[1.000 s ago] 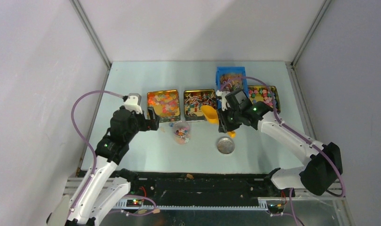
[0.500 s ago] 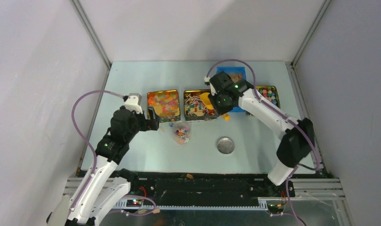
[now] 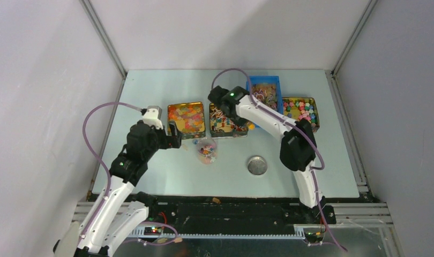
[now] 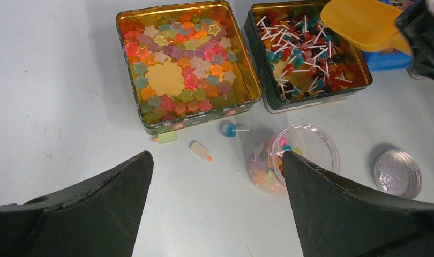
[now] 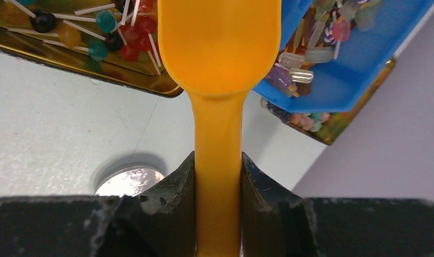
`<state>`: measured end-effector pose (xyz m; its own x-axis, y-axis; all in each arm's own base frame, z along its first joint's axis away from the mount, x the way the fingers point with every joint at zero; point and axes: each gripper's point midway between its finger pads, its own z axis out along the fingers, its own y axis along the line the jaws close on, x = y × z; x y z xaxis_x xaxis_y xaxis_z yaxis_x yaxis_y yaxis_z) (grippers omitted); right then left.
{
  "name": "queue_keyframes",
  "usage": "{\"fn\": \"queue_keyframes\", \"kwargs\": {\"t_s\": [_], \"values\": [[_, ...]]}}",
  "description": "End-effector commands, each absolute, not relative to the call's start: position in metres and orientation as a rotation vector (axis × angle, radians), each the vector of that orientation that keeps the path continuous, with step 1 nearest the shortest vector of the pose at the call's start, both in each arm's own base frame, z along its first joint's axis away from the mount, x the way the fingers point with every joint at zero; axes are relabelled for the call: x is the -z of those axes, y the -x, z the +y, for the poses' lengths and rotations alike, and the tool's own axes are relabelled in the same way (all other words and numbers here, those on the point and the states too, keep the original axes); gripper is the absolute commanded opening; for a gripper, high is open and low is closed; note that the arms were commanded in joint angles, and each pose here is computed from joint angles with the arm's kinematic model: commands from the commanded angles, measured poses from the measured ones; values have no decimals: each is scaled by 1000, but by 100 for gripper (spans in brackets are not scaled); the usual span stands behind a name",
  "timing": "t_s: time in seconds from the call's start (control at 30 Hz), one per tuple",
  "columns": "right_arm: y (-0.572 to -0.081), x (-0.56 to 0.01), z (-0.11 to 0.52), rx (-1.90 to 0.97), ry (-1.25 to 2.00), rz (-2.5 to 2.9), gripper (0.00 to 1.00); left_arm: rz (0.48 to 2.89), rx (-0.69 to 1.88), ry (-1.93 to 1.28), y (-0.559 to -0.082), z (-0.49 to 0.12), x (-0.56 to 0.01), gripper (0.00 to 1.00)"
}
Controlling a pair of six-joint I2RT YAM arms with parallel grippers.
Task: Pack the candies
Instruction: Scoop the fake candies from the storage box.
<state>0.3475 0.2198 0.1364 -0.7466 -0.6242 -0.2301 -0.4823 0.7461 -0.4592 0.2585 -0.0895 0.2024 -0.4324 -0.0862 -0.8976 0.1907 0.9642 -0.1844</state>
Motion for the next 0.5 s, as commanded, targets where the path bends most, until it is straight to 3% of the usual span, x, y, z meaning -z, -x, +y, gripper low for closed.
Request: {"fn": "queue_keyframes", "kwargs": {"t_s": [0.0,0.47], "values": [[-354,-151,215,821,971,2440,0,1958,302,-97,-261,-90,-215,98],[-355,-115,227,951,1184,2399,0,1957,302,-97,-262,-90,-215,98]]}}
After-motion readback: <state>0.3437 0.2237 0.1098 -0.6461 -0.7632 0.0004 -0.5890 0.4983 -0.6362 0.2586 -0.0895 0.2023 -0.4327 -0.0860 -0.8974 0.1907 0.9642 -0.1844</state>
